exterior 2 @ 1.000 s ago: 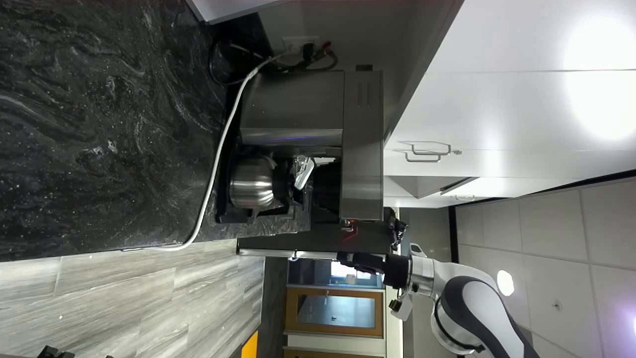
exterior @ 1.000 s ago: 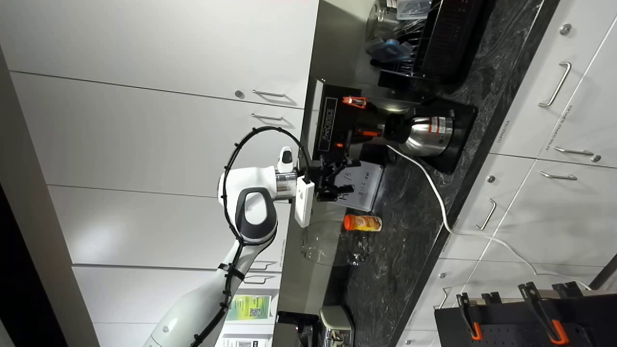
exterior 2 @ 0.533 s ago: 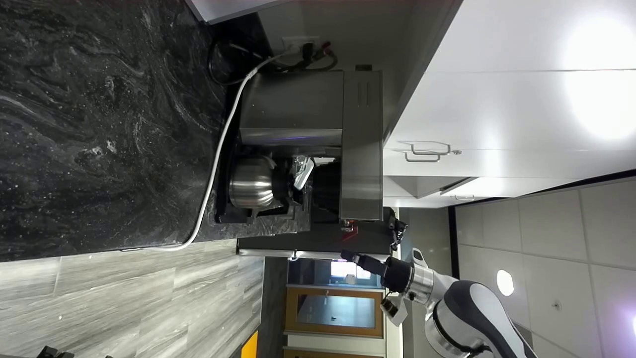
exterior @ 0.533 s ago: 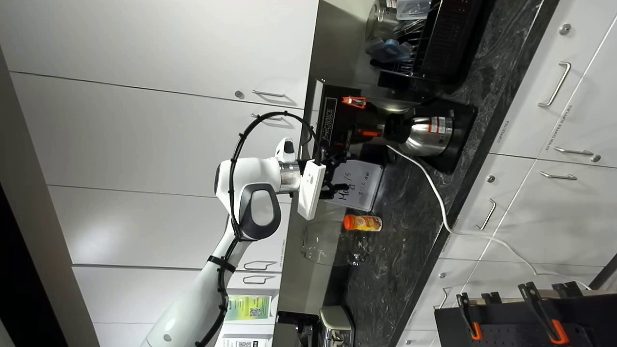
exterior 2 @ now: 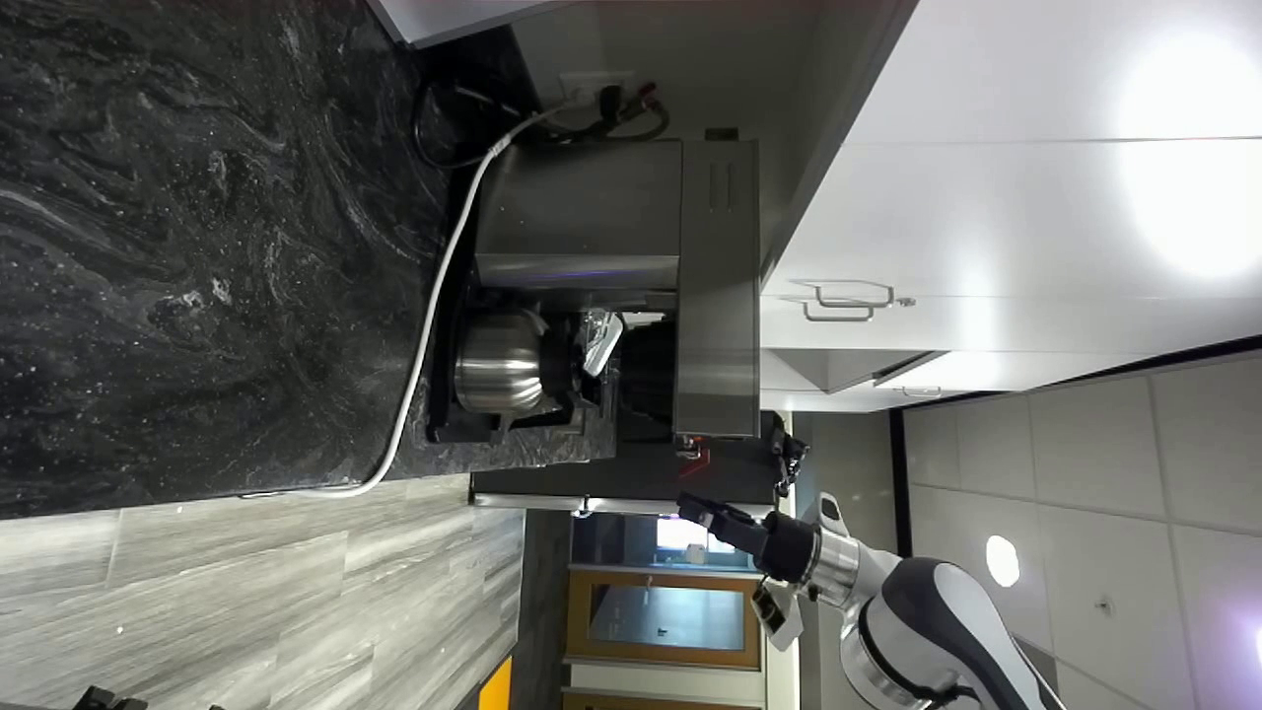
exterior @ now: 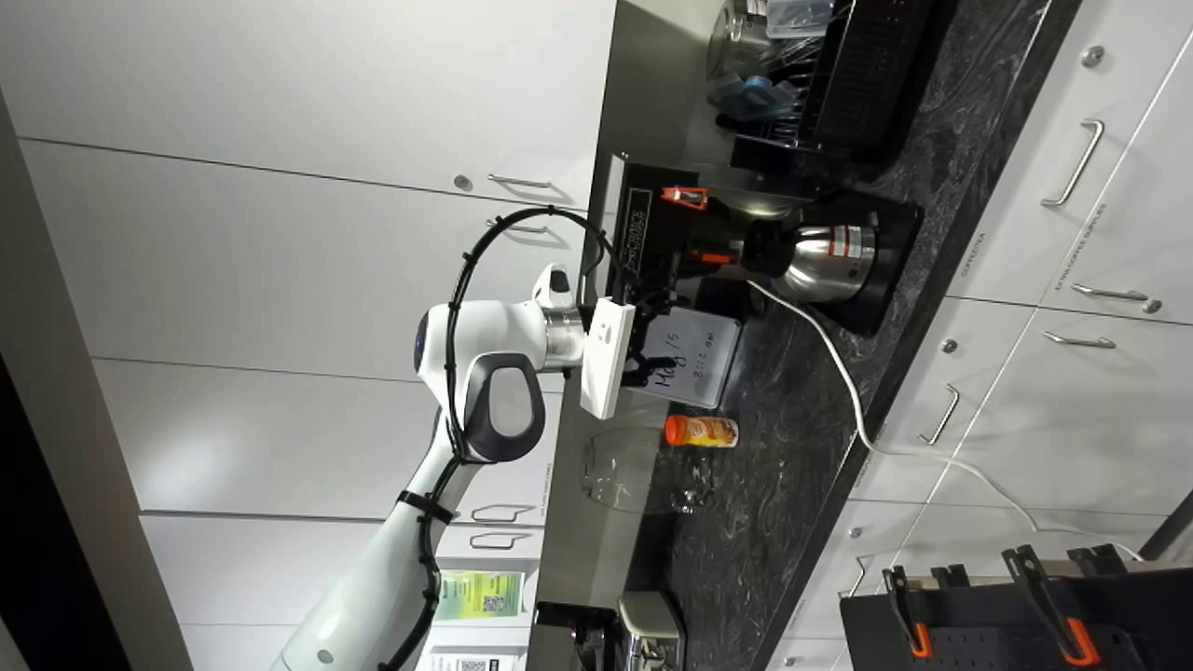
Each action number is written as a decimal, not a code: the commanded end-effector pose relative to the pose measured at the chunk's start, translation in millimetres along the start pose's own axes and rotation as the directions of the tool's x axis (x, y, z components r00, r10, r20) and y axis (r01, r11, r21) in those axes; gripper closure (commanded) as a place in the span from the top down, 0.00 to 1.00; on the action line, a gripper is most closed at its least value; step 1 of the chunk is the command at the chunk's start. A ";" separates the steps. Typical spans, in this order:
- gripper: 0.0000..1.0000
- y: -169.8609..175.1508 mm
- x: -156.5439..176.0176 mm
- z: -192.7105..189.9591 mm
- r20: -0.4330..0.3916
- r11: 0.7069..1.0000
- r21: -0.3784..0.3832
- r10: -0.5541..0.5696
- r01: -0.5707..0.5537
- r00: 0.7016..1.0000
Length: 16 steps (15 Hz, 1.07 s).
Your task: Switch off the coffeemaker
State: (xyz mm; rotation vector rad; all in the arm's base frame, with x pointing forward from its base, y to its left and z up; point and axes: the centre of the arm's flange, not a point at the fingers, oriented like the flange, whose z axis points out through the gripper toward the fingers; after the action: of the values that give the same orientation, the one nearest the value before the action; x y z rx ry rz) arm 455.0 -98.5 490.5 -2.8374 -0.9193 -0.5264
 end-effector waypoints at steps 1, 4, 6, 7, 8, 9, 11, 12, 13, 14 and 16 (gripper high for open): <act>1.00 0.3 0.6 0.6 -0.005 1.000 0.002 -0.001 0.001 1.000; 0.73 1.5 -0.6 -1.9 -0.024 1.000 -0.021 -0.006 0.006 1.000; 0.70 3.1 -1.4 -5.2 -0.041 0.999 -0.042 -0.012 0.010 0.999; 0.64 4.8 -1.2 -7.1 -0.050 0.999 -0.050 -0.014 0.011 0.999; 0.55 6.6 -0.9 -9.0 -0.060 0.998 -0.065 -0.014 0.010 0.998; 0.48 8.1 -0.6 -10.4 -0.066 0.997 -0.071 -0.014 0.009 0.998; 0.32 12.2 0.7 -12.7 -0.089 0.996 -0.091 -0.021 0.013 0.996; 0.25 13.8 1.1 -13.7 -0.099 0.995 -0.097 -0.023 0.013 0.995; 0.17 15.6 1.3 -14.3 -0.109 0.994 -0.104 -0.028 0.017 0.994; 0.10 17.0 1.6 -14.9 -0.122 0.993 -0.114 -0.039 0.025 0.992; 0.00 19.2 2.3 -16.4 -0.143 0.991 -0.130 -0.044 0.026 0.989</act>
State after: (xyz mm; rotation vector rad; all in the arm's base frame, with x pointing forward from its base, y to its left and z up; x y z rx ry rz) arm 462.4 -111.7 505.4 -2.8707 -0.9227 -0.7232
